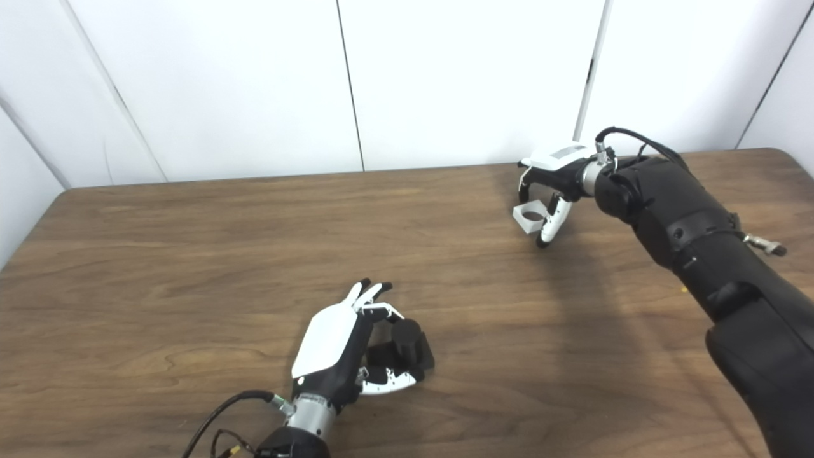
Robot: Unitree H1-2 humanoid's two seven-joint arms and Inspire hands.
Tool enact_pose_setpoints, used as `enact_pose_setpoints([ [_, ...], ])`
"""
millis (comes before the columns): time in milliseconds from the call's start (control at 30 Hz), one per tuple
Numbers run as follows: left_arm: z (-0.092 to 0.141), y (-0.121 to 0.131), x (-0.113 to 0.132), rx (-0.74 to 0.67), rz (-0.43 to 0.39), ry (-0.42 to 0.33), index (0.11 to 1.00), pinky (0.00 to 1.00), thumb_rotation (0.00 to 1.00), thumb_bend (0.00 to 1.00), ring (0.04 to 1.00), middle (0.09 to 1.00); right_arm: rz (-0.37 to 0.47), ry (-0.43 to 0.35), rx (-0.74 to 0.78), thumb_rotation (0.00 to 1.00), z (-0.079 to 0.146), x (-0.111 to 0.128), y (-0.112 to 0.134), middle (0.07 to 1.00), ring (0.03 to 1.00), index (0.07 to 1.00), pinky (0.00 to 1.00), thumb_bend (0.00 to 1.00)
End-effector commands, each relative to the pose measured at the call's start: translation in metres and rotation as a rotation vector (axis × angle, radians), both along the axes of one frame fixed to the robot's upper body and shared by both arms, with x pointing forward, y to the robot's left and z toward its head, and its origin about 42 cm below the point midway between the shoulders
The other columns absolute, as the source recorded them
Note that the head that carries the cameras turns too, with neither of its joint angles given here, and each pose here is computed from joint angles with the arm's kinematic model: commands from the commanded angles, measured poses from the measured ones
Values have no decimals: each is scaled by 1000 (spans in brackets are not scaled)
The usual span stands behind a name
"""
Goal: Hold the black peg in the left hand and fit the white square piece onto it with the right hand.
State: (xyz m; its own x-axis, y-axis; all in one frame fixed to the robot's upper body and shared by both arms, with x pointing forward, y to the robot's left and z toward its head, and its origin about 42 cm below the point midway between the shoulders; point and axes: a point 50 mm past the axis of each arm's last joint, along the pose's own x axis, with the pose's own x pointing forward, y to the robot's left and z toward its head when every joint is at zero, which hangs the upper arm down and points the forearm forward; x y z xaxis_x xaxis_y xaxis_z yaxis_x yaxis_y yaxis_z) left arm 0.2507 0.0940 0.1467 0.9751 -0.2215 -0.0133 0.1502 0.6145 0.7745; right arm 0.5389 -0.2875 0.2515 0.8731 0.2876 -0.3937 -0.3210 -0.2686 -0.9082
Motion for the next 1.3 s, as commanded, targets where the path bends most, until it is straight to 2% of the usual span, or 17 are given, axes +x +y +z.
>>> enact_pose_setpoints([
  [0, -2, -2, 1, 24, -3, 5, 492, 947, 64, 522, 1000, 931, 31, -63, -7, 303, 32, 10, 6, 1000, 1000, 736, 1000, 827],
  [467, -2, -2, 1, 14, 2, 5, 491, 943, 63, 523, 1000, 932, 48, -66, 1, 206, 30, 10, 7, 990, 1000, 636, 1000, 788],
  [833, 0, -3, 2, 9, 1, 7, 492, 952, 63, 522, 1000, 935, 50, -63, 2, 224, 31, 11, 9, 990, 1000, 648, 1000, 780],
  [1133, 0, -3, 3, 12, 3, 5, 491, 946, 64, 522, 1000, 934, 56, -73, 12, 192, 31, 11, 9, 974, 1000, 613, 1000, 760],
  [1167, 0, -3, 3, 11, 3, 4, 491, 946, 63, 522, 1000, 934, 56, -74, 13, 170, 31, 11, 9, 973, 1000, 555, 1000, 644],
  [1200, 0, -3, 3, 10, 3, 5, 491, 946, 63, 522, 1000, 934, 60, -76, 14, 159, 31, 11, 9, 972, 1000, 525, 1000, 585],
  [1267, 0, -3, 4, 8, 3, 6, 491, 952, 62, 522, 1000, 937, 65, -80, 20, 147, 31, 10, 9, 965, 1000, 496, 1000, 531],
])
